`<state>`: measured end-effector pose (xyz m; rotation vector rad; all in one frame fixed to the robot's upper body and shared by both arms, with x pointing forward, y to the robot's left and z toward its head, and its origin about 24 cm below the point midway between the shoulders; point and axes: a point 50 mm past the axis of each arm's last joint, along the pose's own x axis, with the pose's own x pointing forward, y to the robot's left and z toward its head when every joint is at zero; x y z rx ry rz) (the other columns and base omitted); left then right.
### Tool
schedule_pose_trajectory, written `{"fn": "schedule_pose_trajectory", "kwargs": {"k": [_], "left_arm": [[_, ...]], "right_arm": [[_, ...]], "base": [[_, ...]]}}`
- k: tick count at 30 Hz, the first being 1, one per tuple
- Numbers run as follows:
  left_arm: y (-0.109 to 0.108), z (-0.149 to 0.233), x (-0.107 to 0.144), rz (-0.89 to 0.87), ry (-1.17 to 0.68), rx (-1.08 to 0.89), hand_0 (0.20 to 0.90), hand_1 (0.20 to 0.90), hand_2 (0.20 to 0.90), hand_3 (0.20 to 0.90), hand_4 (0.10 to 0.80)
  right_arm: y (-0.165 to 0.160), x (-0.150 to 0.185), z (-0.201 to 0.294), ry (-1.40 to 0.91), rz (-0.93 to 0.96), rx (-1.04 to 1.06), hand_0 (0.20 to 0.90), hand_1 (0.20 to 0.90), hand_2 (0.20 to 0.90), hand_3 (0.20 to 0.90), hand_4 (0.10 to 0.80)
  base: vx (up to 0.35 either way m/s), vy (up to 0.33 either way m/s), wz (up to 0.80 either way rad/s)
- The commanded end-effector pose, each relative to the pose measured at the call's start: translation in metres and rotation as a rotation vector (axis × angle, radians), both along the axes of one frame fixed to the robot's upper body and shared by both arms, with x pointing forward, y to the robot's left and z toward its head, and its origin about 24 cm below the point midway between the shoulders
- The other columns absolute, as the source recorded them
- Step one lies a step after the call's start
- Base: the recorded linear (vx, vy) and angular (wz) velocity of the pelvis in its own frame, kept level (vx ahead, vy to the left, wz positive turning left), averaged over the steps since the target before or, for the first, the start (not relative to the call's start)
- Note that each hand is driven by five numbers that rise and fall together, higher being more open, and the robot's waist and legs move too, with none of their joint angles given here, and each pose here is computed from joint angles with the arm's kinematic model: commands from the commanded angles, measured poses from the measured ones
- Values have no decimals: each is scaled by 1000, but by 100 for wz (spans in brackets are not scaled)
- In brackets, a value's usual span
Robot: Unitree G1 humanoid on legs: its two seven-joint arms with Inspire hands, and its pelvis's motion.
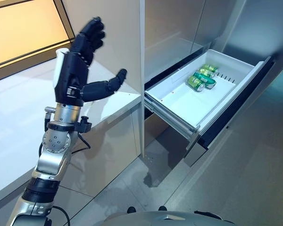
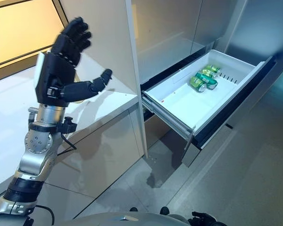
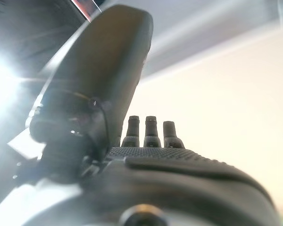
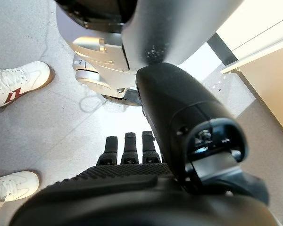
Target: Put drinks into fridge and close the fridge
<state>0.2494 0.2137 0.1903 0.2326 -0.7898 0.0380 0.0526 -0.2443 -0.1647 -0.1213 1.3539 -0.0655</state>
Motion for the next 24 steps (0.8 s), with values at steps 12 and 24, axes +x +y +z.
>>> {"fn": "schedule_pose_trajectory", "kwargs": {"k": [12, 24], "left_arm": [[47, 13, 15, 438, -29, -79, 900, 900, 900, 900, 800], [57, -17, 37, 396, 233, -256, 900, 900, 900, 900, 800]], "right_arm": [[19, 5, -4, 14, 8, 57, 900, 900, 900, 900, 800], [17, 7, -4, 25, 22, 49, 900, 900, 900, 900, 800]], "base": [[0, 0, 0], [0, 0, 0]]}}
